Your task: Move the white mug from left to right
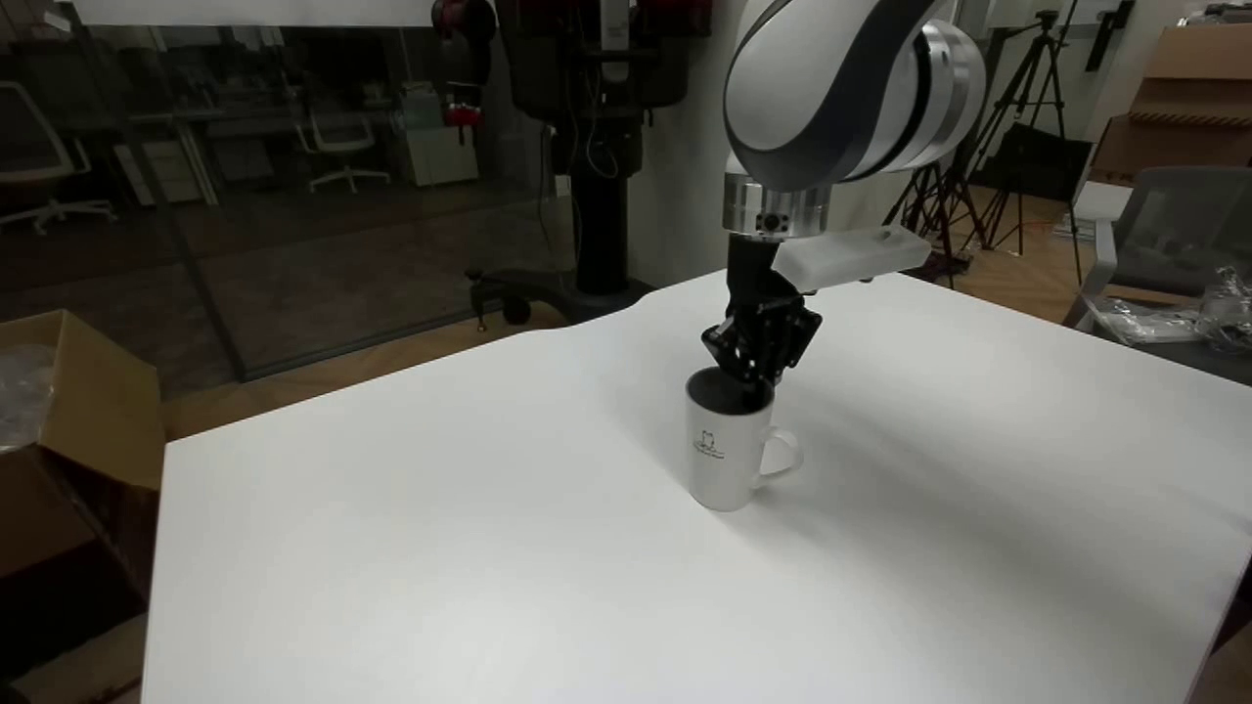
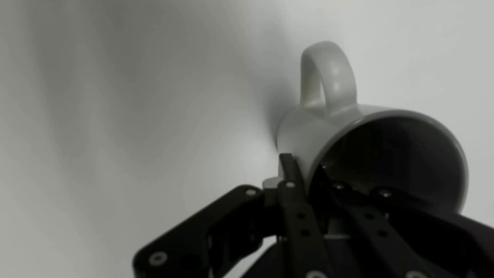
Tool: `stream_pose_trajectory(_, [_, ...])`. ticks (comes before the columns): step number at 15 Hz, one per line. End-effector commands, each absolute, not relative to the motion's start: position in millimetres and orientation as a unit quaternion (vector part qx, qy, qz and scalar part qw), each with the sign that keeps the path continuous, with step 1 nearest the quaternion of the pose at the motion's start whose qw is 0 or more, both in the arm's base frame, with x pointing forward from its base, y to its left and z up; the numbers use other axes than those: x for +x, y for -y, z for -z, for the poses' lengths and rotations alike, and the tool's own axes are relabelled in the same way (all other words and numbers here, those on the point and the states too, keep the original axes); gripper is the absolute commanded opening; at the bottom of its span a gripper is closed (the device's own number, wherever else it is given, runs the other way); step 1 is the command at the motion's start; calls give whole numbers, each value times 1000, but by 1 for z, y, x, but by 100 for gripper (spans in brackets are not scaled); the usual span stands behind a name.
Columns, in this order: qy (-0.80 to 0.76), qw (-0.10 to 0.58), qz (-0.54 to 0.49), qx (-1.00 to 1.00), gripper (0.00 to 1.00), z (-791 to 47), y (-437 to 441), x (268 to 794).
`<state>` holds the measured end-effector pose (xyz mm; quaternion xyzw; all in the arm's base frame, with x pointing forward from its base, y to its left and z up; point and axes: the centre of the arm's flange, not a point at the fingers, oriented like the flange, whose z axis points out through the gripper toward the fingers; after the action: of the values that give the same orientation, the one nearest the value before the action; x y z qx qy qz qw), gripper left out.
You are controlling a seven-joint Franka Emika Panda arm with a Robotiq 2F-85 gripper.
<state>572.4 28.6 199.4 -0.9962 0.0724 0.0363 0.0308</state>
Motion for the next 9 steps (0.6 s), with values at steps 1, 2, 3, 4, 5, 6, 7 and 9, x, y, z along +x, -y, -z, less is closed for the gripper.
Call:
stream_pose_trajectory(1, [-72,31,-36,-996,9,-199,-28,572])
stream_pose_trajectory(2, [-72,31,-36,-996,9,-199,-28,572])
stream_pose_trajectory(3, [-72,31,-36,-996,9,-199,-28,572])
stream_pose_trajectory(4, [-72,31,-36,-996,9,-199,-28,572])
stream_pose_trajectory(5, [-72,31,-36,-996,2,-199,-28,572])
stream_pose_trajectory(6, [-82,31,-31,-996,2,-200,-30,572])
stream_pose_trajectory(7, [-99,28,-22,-994,2,-200,-28,575])
stream_pose_trajectory(9, [-155,21,-8,-988,2,-202,-19,584])
